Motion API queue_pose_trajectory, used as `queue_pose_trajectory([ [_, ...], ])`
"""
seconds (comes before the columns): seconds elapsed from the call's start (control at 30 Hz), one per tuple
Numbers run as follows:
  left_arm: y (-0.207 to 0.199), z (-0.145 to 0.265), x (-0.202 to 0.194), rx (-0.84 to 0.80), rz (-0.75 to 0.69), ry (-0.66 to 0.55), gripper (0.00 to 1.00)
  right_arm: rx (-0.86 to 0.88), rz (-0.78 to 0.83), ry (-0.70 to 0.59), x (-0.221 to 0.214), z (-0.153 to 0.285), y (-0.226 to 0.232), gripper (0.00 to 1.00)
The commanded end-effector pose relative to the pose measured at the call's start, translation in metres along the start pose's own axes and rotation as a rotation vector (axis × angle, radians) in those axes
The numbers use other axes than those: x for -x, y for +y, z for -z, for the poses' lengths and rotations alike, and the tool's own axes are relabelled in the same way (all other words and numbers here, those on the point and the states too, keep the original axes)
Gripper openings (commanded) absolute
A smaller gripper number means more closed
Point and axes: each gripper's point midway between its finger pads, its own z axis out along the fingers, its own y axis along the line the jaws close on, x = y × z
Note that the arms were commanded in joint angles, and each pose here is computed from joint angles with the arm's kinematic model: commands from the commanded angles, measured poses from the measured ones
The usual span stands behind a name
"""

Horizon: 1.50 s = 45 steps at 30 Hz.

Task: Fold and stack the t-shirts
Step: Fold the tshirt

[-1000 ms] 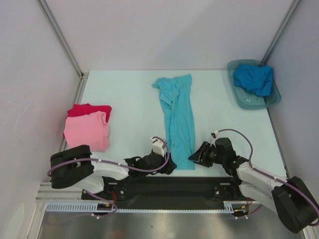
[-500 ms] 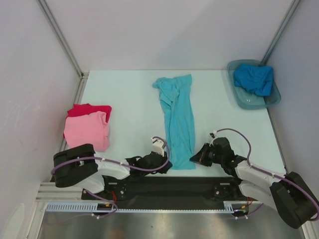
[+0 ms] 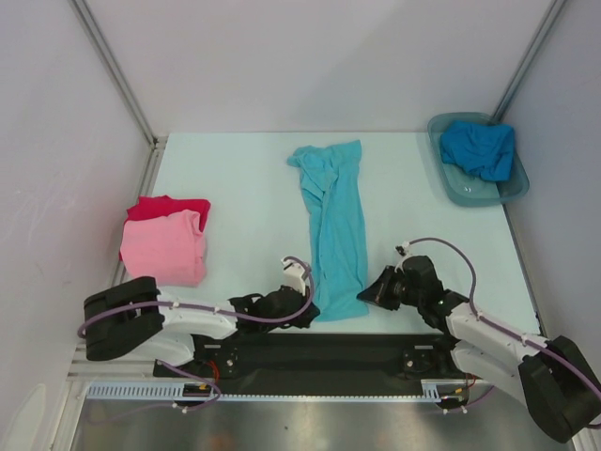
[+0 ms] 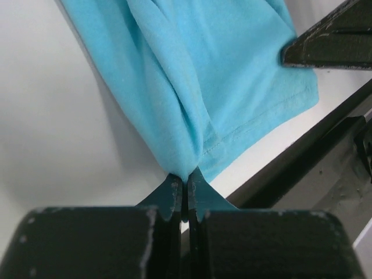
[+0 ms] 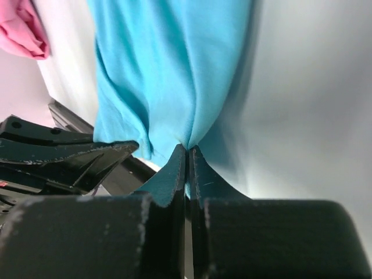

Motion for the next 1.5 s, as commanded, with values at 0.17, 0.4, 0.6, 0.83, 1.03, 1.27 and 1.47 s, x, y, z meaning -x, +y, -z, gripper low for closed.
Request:
queue_pose_trajectory([
  [0.17, -0.029, 0.025, 0.008, -0.035, -0.021, -0.018, 0.0, 0.045, 0.042, -0.037, 0.012, 0.013, 0.027, 0.0],
  [0.4, -0.038, 0.041, -0.017, -0.009, -0.011, 0.024, 0.0, 0.057, 0.045, -0.031, 0.005, 0.026, 0.032, 0.0],
  [0.6, -0.026, 0.057, 0.005, 0.074, -0.032, -0.048, 0.0, 0.07, 0.069, -0.059, 0.016, 0.037, 0.049, 0.0],
  [0.83, -0.01, 0.061, 0.056, 0.081, -0.002, -0.16, 0.0, 0.081, 0.087, -0.072, 0.029, 0.029, 0.063, 0.0],
  [1.03, -0.009, 0.058, 0.066, 0.095, -0.029, -0.17, 0.0, 0.075, 0.08, -0.064, 0.027, 0.024, 0.059, 0.0],
  [1.27, -0.006, 0.047, 0.047, 0.078, -0.002, -0.129, 0.0, 0.064, 0.073, -0.057, 0.022, 0.021, 0.05, 0.0],
  [1.47, -0.01, 0.044, 0.059, 0.086, -0.025, -0.147, 0.0, 0.07, 0.083, -0.061, 0.033, 0.013, 0.059, 0.0],
])
